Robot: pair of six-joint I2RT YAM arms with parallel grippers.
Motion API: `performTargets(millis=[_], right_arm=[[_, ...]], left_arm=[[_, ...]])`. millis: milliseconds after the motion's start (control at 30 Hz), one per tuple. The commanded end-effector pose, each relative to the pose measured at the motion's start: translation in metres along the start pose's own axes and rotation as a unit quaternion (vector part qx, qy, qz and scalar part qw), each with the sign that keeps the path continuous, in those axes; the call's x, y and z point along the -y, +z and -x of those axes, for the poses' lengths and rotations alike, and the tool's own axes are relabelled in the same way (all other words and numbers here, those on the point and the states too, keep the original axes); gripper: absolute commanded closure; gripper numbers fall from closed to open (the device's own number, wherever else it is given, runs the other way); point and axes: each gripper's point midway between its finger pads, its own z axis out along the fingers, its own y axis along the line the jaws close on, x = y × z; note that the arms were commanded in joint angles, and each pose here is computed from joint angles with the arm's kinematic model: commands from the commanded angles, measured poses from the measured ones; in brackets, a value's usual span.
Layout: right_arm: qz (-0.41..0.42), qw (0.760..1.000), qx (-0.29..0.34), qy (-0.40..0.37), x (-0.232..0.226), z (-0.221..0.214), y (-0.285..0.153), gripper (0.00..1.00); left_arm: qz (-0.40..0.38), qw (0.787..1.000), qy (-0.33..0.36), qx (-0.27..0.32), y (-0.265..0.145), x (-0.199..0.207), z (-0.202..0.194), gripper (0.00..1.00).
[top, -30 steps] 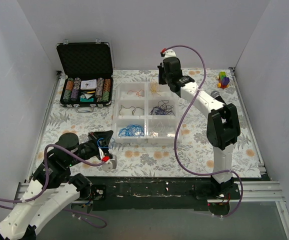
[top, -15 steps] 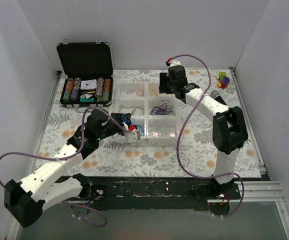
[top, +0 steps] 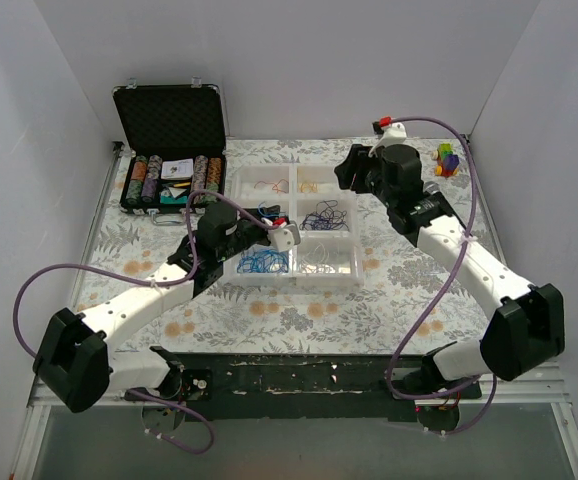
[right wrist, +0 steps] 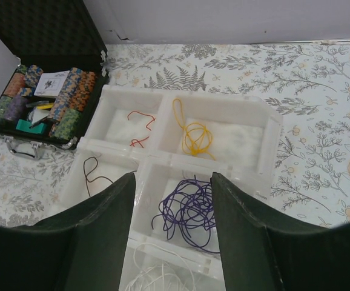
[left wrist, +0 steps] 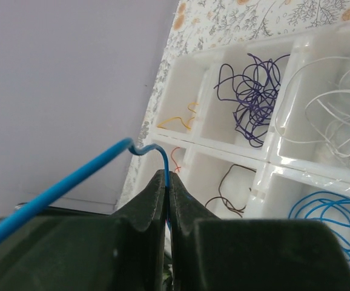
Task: Untangle the cables
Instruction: Place the cable in the bin.
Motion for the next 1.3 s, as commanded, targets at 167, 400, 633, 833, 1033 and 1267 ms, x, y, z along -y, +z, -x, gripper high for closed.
performTargets(millis=[167, 400, 633, 833, 1033, 1267], right_arm=[[0.021, 0.998, 0.044, 0.04, -0.006, 0.013, -0.047, 0.4], [0.02, 0.998, 0.043, 0.045, -0.004, 0.008, -0.065, 0.4], [0.033, 0.998, 0.039, 0.046, -0.011, 0.013, -0.068, 0.4], [0.051, 0.997, 0.027, 0.058, -0.018, 0.009, -0.068, 0.4], [0.103, 0.994, -0.002, 0.046, -0.055, -0.015, -0.074, 0.4], [0.131, 0.989, -0.02, 0.061, -0.072, -0.034, -0.079, 0.39]], left_arm=[[-0.061, 0.989, -0.132, -0.035, 0.018, 0.04, -0.023, 0.74], [-0.122, 0.978, -0.169, -0.032, 0.006, 0.063, -0.015, 0.74], [-0.194, 0.964, -0.182, -0.01, -0.02, 0.07, 0.015, 0.46], [-0.177, 0.965, -0.182, -0.068, -0.025, 0.071, -0.007, 0.42], [-0.213, 0.943, -0.205, -0.155, -0.027, 0.094, -0.038, 0.58], [-0.224, 0.941, -0.2, -0.156, -0.04, 0.097, -0.035, 0.45]])
